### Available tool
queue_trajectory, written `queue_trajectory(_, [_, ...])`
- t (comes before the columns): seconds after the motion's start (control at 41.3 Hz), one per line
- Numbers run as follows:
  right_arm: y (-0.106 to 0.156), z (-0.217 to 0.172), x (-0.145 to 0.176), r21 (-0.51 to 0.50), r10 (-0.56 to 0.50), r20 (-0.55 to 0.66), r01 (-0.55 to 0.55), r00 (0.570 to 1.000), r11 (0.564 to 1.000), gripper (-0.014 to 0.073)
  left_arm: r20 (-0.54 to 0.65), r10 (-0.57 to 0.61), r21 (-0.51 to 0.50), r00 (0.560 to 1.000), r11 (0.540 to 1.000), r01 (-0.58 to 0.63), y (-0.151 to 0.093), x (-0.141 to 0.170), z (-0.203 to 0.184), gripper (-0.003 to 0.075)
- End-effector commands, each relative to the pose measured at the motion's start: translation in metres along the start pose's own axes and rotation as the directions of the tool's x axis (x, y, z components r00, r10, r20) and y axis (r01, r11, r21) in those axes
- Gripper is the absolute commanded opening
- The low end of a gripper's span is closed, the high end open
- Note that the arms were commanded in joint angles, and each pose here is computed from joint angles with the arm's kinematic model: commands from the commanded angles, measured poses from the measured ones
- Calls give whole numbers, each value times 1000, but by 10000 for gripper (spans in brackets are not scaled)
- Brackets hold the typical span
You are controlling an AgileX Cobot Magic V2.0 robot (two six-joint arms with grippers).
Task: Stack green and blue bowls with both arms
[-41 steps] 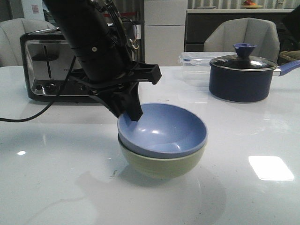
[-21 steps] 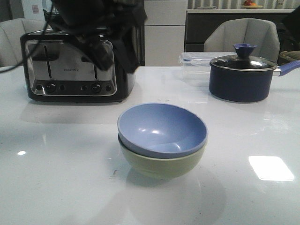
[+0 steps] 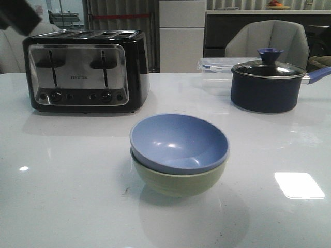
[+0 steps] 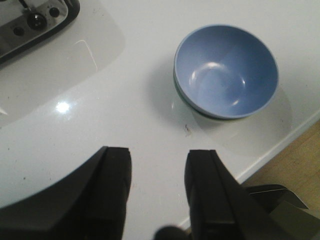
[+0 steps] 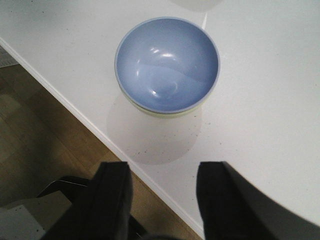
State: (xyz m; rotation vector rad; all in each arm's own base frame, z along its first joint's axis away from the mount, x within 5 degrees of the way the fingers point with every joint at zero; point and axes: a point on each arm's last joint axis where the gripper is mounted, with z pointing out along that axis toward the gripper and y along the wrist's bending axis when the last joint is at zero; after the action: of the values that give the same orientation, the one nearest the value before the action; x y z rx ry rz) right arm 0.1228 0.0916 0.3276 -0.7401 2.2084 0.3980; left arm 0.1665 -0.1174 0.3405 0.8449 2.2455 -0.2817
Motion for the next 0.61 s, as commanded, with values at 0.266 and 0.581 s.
queue_trajectory(0.266, [0,-7,-11,13,-18,81,17,997,1000,412,107,5,-8,994,1000,-4,-8,51,-27,328])
queue_trajectory(0.581, [-1,-7,-8,26,-34,51,33,998,999,83,114,6,-10,993,1000,-5,-8,56,-28,166])
